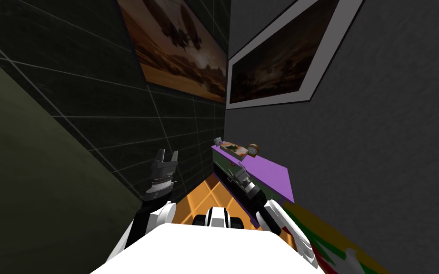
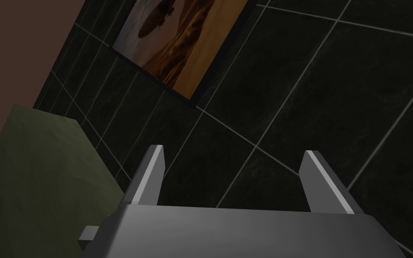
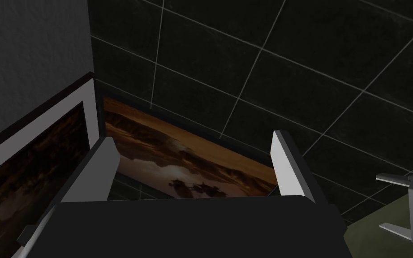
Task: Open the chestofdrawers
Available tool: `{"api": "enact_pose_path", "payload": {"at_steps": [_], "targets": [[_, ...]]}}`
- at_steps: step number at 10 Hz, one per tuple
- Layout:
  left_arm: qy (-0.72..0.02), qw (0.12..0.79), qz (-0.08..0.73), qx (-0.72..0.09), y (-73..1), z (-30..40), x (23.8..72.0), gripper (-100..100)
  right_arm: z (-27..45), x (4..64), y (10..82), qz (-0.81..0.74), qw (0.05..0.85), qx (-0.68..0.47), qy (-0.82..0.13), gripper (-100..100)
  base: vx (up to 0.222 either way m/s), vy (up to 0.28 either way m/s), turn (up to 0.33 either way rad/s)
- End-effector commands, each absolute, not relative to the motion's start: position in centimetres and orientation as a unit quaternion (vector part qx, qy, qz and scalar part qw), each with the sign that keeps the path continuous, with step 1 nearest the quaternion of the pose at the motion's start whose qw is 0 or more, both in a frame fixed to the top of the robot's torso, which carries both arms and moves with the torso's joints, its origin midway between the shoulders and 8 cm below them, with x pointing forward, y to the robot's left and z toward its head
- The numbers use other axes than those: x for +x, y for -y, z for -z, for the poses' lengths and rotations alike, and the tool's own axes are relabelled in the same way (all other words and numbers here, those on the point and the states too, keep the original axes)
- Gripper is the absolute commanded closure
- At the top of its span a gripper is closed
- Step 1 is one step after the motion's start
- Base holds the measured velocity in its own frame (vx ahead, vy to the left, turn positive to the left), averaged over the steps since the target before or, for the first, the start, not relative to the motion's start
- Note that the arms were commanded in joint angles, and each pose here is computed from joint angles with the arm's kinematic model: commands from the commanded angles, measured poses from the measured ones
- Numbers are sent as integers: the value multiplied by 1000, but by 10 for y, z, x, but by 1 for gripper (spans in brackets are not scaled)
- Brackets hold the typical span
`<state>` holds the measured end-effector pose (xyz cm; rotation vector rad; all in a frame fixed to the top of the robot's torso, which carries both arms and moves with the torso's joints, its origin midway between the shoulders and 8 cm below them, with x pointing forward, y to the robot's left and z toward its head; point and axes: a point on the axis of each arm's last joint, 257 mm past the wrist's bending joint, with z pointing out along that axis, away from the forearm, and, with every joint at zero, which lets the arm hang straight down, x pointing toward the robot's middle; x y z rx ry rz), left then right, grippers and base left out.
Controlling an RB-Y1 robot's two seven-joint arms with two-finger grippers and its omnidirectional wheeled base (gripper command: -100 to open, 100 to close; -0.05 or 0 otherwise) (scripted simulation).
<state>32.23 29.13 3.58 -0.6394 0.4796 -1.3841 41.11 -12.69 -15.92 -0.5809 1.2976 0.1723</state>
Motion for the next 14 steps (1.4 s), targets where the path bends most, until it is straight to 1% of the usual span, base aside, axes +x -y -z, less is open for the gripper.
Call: {"api": "enact_pose_path", "payload": {"at_steps": [1, 4, 5, 6, 9, 12, 13, 14], "targets": [[-215, 697, 621, -287, -291, -36, 322, 0, 178, 414, 126, -38, 740, -308, -597, -100, 33, 7, 29], [-215, 697, 621, -287, -291, -36, 322, 0, 213, 419, 129, 25, 708, -375, -598, -100, 34, 3, 47], [-215, 697, 621, -287, -291, -36, 322, 0, 213, 419, 129, 30, 707, -380, -595, -100, 32, 3, 33], [-215, 697, 621, -287, -291, -36, 322, 0, 231, 421, 133, 58, 689, -411, -594, -100, 39, 3, 59], [-215, 697, 621, -287, -291, -36, 322, 0, 248, 423, 138, 97, 668, -451, -584, -100, 31, 6, 40], [-215, 697, 621, -287, -291, -36, 322, 0, 280, 426, 153, 160, 622, -518, -565, -100, 35, 2, 49], [-215, 697, 621, -287, -291, -36, 322, 0, 280, 426, 153, 163, 621, -520, -563, -100, 29, 3, 29], [-215, 697, 621, -287, -291, -36, 322, 0, 294, 427, 163, 193, 596, -552, -550, -100, 32, 2, 50]]}}
